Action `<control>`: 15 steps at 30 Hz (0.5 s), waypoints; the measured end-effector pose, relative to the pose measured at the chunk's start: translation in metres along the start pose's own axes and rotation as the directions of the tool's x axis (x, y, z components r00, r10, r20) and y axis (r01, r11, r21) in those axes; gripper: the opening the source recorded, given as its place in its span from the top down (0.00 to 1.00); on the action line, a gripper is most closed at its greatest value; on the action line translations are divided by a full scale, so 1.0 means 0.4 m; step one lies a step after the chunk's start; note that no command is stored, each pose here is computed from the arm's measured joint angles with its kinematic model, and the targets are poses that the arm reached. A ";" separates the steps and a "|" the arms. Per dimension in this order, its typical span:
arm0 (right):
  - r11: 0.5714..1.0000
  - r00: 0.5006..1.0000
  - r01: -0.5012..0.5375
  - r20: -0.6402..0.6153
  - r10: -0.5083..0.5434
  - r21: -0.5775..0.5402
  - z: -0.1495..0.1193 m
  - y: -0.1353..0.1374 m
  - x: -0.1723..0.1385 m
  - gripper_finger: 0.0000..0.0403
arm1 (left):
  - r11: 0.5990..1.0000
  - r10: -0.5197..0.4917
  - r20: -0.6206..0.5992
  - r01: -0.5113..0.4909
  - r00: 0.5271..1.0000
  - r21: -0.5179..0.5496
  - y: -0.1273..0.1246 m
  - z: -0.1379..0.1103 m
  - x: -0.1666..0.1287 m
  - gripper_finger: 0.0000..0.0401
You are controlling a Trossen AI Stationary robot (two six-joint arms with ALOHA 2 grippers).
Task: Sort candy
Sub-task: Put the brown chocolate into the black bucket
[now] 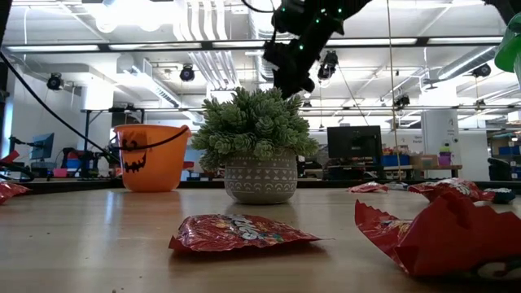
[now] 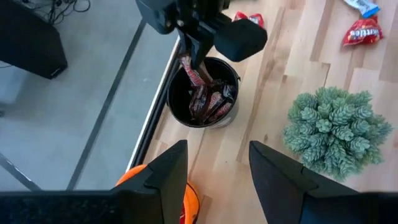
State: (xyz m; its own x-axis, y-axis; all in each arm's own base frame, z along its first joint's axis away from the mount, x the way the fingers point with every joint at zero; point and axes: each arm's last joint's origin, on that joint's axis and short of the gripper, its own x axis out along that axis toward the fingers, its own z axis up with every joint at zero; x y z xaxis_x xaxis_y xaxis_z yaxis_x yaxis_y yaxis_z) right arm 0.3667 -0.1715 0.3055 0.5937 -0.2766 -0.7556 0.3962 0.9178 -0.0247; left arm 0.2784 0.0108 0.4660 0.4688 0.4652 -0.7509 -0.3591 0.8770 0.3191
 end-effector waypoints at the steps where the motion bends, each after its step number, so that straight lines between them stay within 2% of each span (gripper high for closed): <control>1: 1.000 1.000 0.001 -0.005 -0.001 -0.002 -0.001 -0.003 0.007 0.93 | 1.000 -0.001 0.005 0.001 1.000 -0.006 0.003 -0.002 -0.005 0.62; 9: 1.000 1.000 -0.016 -0.017 0.016 0.009 -0.006 -0.019 0.040 0.92 | 0.999 -0.005 0.051 0.007 0.999 -0.031 0.033 -0.025 -0.054 0.62; 15: 0.996 0.996 -0.084 -0.015 0.085 0.012 -0.007 -0.012 0.046 0.82 | 0.998 0.041 0.089 -0.038 0.995 -0.040 0.057 -0.042 -0.087 0.62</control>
State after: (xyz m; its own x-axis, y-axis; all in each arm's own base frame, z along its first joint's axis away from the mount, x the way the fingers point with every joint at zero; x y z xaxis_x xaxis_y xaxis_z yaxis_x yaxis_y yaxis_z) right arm 0.3738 -0.1802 0.2900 0.6144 -0.1937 -0.7648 0.3534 0.9343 0.0472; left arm 0.2403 0.0127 0.4899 0.5239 0.5098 -0.6823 -0.4087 0.8533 0.3238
